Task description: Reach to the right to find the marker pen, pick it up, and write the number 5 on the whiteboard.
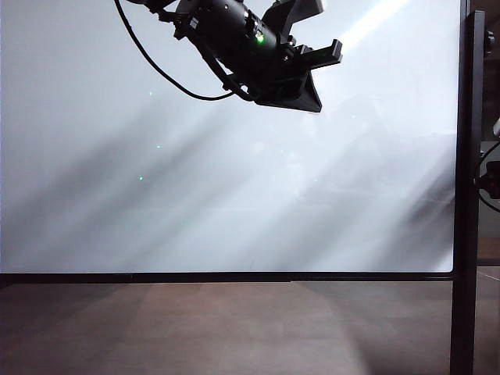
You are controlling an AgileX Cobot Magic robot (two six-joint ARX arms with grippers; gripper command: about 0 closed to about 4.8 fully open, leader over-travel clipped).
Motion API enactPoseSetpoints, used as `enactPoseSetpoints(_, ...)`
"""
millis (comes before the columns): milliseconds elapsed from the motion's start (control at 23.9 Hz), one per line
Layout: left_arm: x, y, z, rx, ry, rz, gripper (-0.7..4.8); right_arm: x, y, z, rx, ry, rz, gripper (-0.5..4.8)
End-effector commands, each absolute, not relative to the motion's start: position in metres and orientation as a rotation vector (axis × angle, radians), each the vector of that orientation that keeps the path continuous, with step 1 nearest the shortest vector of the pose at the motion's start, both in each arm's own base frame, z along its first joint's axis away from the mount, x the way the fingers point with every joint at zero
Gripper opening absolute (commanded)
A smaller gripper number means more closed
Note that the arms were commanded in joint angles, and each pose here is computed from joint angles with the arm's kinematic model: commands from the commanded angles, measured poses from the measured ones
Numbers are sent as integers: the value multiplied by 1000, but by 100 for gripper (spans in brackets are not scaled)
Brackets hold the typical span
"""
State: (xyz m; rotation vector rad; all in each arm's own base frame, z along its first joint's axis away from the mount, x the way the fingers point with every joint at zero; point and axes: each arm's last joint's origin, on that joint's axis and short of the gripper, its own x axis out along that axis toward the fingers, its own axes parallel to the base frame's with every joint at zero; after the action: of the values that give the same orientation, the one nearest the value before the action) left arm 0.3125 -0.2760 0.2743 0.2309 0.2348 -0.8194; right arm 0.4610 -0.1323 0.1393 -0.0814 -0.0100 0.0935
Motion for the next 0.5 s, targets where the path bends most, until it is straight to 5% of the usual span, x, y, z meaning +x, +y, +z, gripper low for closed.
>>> enactPoseSetpoints(42,312,-275,278,228,222,-821,-5,461,-132,145,-91,-39,93,194)
enactPoseSetpoints(167,312,-275,278,229,227,-821,-5,461,-132,145,-92,-40,100,187)
enactPoseSetpoints(251,312,-275,278,230,229,-821,-5,461,-132,145,-92,-40,100,110)
enactPoseSetpoints(334,312,-275,277,233,238,-821,-5,461,-132,145,-92,-40,100,102)
enactPoseSetpoints(460,312,-275,276,234,242,-821,-5,461,-132,145,-92,-41,100,-5)
enactPoseSetpoints(501,312,-275,276,234,242,-821,-5,461,-132,146,-93,-51,100,-5)
